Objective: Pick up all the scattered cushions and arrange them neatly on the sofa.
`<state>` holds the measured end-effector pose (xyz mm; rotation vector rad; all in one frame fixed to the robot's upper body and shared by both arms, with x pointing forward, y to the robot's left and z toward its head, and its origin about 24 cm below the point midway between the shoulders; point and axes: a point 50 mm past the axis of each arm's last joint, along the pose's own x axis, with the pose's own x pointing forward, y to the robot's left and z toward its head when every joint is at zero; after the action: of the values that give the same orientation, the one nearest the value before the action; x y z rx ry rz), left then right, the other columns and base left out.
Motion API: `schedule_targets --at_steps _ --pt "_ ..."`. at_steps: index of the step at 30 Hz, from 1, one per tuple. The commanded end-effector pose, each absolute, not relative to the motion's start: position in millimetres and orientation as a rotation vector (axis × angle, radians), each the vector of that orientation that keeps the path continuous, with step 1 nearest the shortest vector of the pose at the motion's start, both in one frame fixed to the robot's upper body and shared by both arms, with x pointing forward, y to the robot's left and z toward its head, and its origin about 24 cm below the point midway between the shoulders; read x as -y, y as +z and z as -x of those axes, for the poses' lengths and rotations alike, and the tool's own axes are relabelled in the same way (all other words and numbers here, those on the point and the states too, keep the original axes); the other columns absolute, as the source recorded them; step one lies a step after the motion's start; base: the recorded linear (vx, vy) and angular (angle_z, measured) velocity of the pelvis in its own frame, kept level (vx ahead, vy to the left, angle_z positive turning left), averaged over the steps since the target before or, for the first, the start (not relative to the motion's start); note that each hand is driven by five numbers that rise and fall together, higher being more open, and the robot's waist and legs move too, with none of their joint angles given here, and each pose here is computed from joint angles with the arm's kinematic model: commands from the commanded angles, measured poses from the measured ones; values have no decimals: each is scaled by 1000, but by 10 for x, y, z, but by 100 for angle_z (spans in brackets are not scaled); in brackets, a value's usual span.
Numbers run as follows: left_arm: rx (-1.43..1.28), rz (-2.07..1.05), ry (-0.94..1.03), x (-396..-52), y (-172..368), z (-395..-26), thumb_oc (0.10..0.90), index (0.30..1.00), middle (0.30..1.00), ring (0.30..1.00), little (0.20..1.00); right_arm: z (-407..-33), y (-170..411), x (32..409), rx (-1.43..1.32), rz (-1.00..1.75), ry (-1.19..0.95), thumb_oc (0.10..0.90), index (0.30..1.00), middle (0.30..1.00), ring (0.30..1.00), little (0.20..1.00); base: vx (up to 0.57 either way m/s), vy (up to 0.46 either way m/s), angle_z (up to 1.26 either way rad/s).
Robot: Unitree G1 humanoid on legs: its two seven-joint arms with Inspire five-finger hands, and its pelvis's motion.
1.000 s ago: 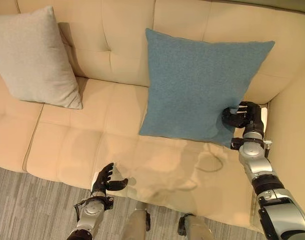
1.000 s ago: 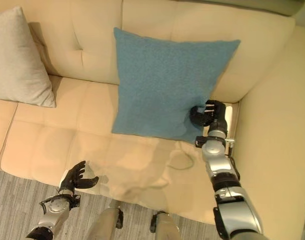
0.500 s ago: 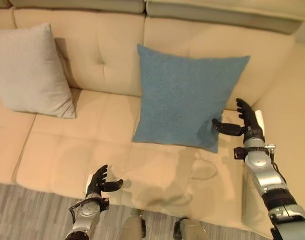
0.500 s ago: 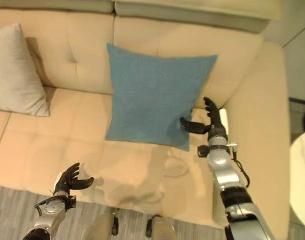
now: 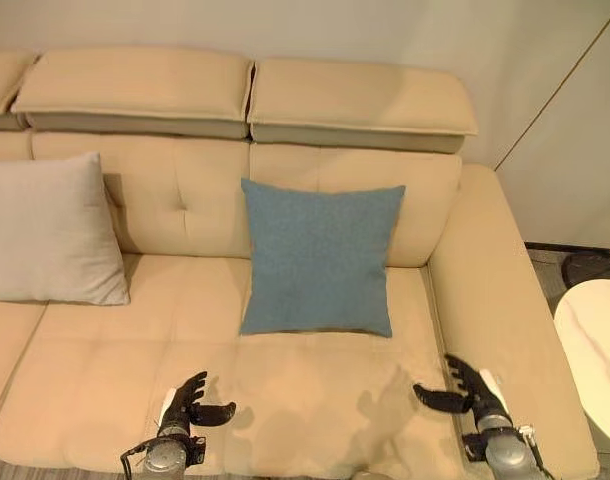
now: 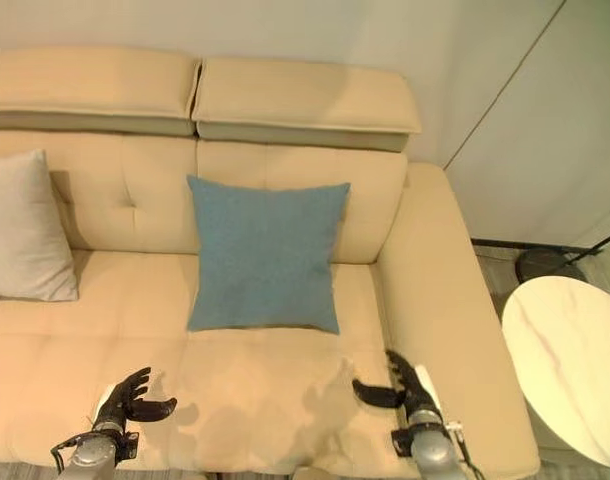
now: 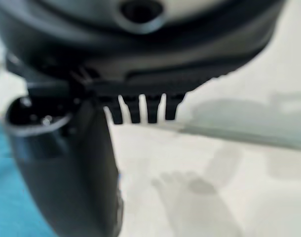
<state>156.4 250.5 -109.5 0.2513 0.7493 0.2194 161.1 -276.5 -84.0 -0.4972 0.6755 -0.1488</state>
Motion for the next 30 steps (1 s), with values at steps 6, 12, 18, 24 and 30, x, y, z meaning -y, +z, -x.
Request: schedule_targets --at_steps 6,12,18,24,30 --pt "-903 -399 179 -2638 -1272 -1284 800 900 900 900 900 -1334 -1183 2560 -831 526 -54 800 900 900 900 900 -32 -54 -12" --pt "-973 -446 123 -2556 -1378 -1168 800 900 900 900 900 -1119 -1371 2485 -957 482 -62 800 900 900 900 900 -94 -66 -2" --pt "-924 -439 144 -2566 -1317 -1331 800 900 900 900 900 -1059 -1434 2553 -1035 482 -112 800 900 900 900 900 -185 -52 11" --pt "-965 -444 67 -2403 -1407 -1300 800 900 900 900 900 -929 -1515 2631 -1173 547 -105 800 900 900 900 900 -87 44 3" --pt "-973 -464 75 -2430 -1402 -1339 800 900 900 900 900 -871 -1539 2647 -1229 589 -88 800 900 900 900 900 -74 146 2"
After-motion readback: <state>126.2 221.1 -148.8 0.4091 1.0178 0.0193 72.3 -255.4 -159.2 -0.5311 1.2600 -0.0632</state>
